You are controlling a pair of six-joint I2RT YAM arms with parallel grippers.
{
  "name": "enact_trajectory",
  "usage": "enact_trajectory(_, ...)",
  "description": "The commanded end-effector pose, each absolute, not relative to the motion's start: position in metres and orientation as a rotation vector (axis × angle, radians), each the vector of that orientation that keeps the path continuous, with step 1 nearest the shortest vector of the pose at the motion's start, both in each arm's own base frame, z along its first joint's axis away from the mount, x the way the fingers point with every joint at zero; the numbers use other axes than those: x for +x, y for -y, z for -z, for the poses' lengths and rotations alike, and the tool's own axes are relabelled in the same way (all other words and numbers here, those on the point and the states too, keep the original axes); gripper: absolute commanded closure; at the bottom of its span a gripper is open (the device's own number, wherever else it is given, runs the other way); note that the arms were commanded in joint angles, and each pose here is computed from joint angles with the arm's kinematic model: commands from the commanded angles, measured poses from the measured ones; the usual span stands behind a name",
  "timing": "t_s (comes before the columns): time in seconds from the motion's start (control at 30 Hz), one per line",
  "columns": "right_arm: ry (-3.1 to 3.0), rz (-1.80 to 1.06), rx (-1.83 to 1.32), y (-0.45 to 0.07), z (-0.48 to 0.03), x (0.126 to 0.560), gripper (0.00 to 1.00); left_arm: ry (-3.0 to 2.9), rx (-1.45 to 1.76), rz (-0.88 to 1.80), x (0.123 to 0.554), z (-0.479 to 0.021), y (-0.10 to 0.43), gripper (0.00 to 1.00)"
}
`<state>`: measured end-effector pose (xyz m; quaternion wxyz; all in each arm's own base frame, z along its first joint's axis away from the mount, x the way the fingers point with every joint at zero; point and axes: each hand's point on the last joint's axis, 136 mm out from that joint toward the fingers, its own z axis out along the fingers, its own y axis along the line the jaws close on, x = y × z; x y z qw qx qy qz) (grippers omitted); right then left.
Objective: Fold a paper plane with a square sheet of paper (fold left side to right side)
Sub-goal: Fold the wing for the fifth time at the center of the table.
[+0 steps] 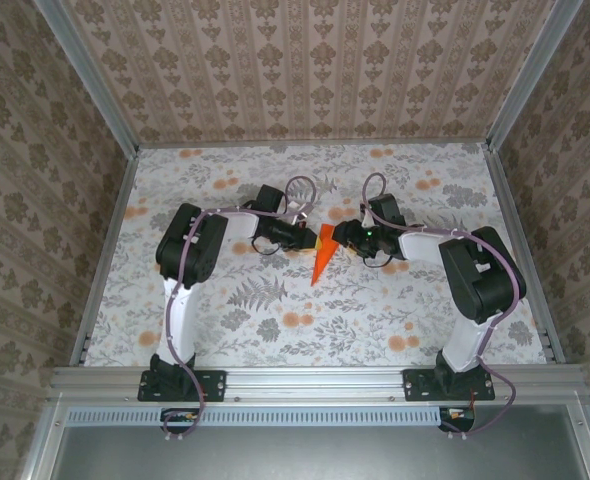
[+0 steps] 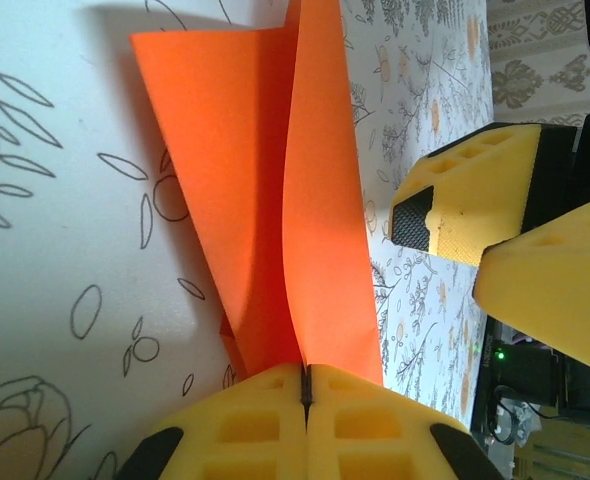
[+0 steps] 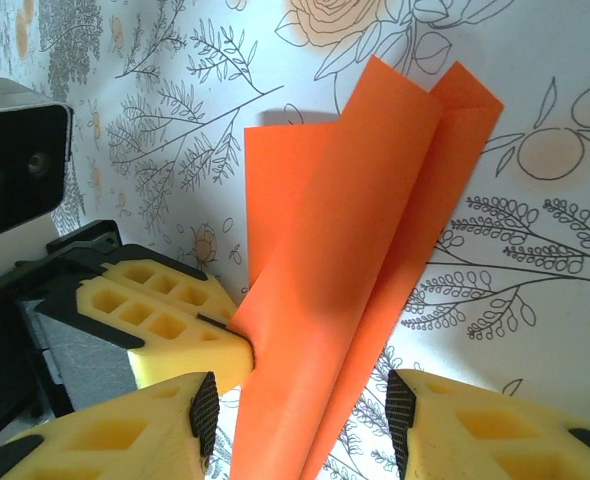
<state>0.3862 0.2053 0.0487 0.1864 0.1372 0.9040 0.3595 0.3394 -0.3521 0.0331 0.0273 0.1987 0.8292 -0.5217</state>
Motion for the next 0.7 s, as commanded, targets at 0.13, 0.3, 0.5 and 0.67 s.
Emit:
enact_trajectory(0.13,-2.51,-1.006,0.386,-0.205,-0.058,0.399,0.51,-2.536,0.646,1.621,0.346,-0.025,0.352,0.94)
enact_trajectory(0.3,-2.491,-1.029,0.363,-0.209,-0.066,0.401,0.61,-2.555,0.645,1.607,0.347,-0.018,0.351,0.94)
enact_trajectory(0.5,-2.483,-1.033,0.34,-0.214,-0.07,0.407,0.61,-2.571,0.655,1.585,0.347,-0.015,0.35,0.95)
enact_trajectory(0.67,-2.485,-1.005,0.342,-0.213,-0.069,0.414,0.59,-2.589,0.675,1.563,0.347,-0.013,0.351,0.95)
